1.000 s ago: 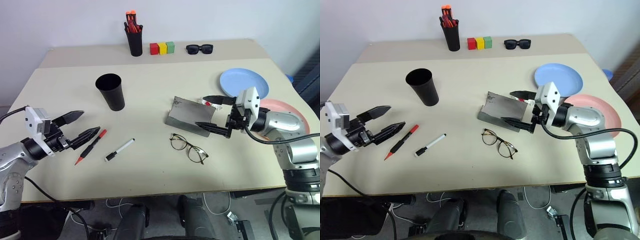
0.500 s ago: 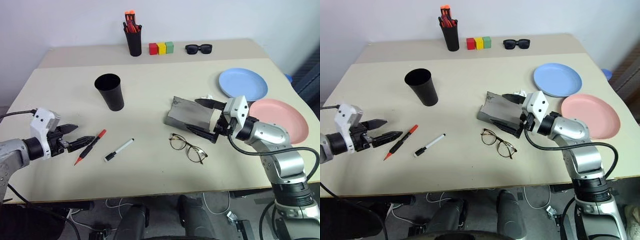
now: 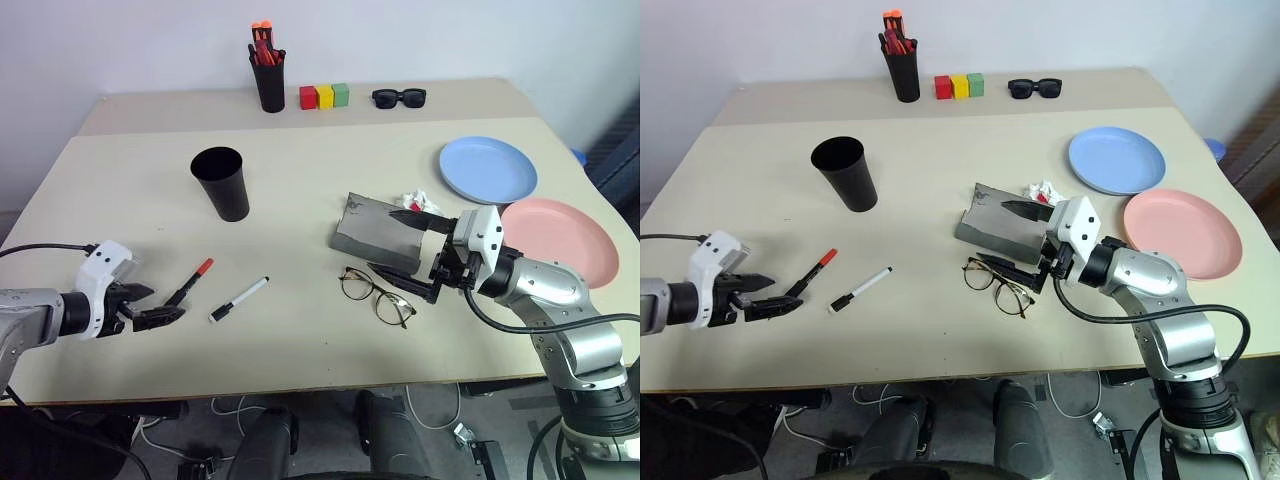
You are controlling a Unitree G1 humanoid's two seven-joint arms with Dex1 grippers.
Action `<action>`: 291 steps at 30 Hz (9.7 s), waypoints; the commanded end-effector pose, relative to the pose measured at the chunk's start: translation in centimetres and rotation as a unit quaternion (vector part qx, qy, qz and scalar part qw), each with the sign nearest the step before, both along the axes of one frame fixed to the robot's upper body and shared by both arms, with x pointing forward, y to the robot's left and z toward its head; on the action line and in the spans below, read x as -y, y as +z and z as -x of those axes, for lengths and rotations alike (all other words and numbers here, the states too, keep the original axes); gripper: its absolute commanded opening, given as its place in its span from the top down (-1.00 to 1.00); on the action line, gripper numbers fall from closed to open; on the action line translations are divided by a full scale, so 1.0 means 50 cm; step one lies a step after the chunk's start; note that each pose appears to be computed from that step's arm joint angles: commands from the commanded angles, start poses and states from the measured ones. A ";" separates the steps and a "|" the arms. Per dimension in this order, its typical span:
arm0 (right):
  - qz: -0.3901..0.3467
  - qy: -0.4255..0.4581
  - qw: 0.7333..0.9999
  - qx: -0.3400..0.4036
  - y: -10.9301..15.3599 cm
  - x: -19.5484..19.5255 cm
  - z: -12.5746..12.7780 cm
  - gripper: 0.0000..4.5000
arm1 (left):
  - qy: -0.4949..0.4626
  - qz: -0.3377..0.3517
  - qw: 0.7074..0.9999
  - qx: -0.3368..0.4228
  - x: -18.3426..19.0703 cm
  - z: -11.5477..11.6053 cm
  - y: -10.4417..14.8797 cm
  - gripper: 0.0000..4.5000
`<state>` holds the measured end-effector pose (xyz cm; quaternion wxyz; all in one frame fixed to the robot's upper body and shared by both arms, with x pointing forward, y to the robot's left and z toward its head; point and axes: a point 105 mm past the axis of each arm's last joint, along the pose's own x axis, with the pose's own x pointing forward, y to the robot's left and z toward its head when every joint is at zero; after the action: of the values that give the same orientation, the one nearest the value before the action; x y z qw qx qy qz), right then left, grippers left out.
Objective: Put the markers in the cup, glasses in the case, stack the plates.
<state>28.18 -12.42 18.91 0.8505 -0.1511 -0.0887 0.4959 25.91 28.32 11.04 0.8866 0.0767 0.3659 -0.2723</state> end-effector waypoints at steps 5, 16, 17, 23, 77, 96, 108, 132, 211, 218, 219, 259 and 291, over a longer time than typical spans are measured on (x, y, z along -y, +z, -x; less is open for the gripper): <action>-0.003 -0.010 0.999 0.032 0.025 0.001 0.004 -0.98 | -0.023 -0.032 0.999 0.001 0.019 -0.024 -0.016 -1.00; 0.007 -0.003 1.000 0.017 0.017 0.002 0.014 -1.00 | -0.030 -0.030 0.999 -0.017 0.018 -0.042 -0.027 0.99; 0.007 -0.003 1.000 0.019 0.018 0.002 0.013 -1.00 | -0.029 -0.030 0.999 -0.017 0.016 -0.043 -0.027 0.99; -0.008 0.038 0.999 -0.021 0.013 -0.005 0.030 -1.00 | -0.018 -0.006 0.989 0.149 0.020 -0.126 0.063 0.99; -0.096 -0.020 0.995 -0.018 0.073 0.015 -0.035 -1.00 | 0.048 0.244 0.782 0.572 0.146 -0.335 0.268 0.40; -0.092 -0.008 0.995 -0.031 0.063 0.020 -0.028 -1.00 | -0.187 0.232 0.858 0.418 0.229 -0.159 0.313 -0.97; -0.088 0.000 0.996 -0.034 0.051 0.015 -0.028 -1.00 | -0.176 0.038 0.978 0.106 0.194 -0.004 0.112 -0.97; -0.079 -0.022 0.996 -0.022 0.047 0.026 -0.035 -1.00 | -0.136 -0.063 0.989 -0.012 0.204 0.006 -0.004 0.32; -0.039 -0.058 0.997 -0.030 0.031 0.044 -0.072 -1.00 | -0.201 0.261 0.858 0.393 0.253 -0.153 0.230 -0.97; 0.003 -0.082 0.994 -0.066 0.000 0.051 -0.085 -1.00 | -0.255 0.279 0.852 0.361 0.316 -0.145 0.202 -0.97; 0.015 -0.095 0.992 -0.079 -0.011 0.054 -0.094 -1.00 | -0.259 0.287 0.851 0.357 0.312 -0.139 0.202 -0.97; 0.150 0.068 0.977 -0.137 -0.037 -0.101 -0.143 0.99 | -0.233 0.284 0.864 0.343 0.282 -0.091 0.189 -1.00; 0.263 0.163 0.951 0.003 -0.062 -0.108 -0.208 0.75 | -0.227 0.275 0.868 0.346 0.287 -0.090 0.186 -1.00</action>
<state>38.43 -7.34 13.77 0.6897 -0.3509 0.0540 0.6311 30.60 14.02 19.38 0.8582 -0.0128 -0.0625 -0.5093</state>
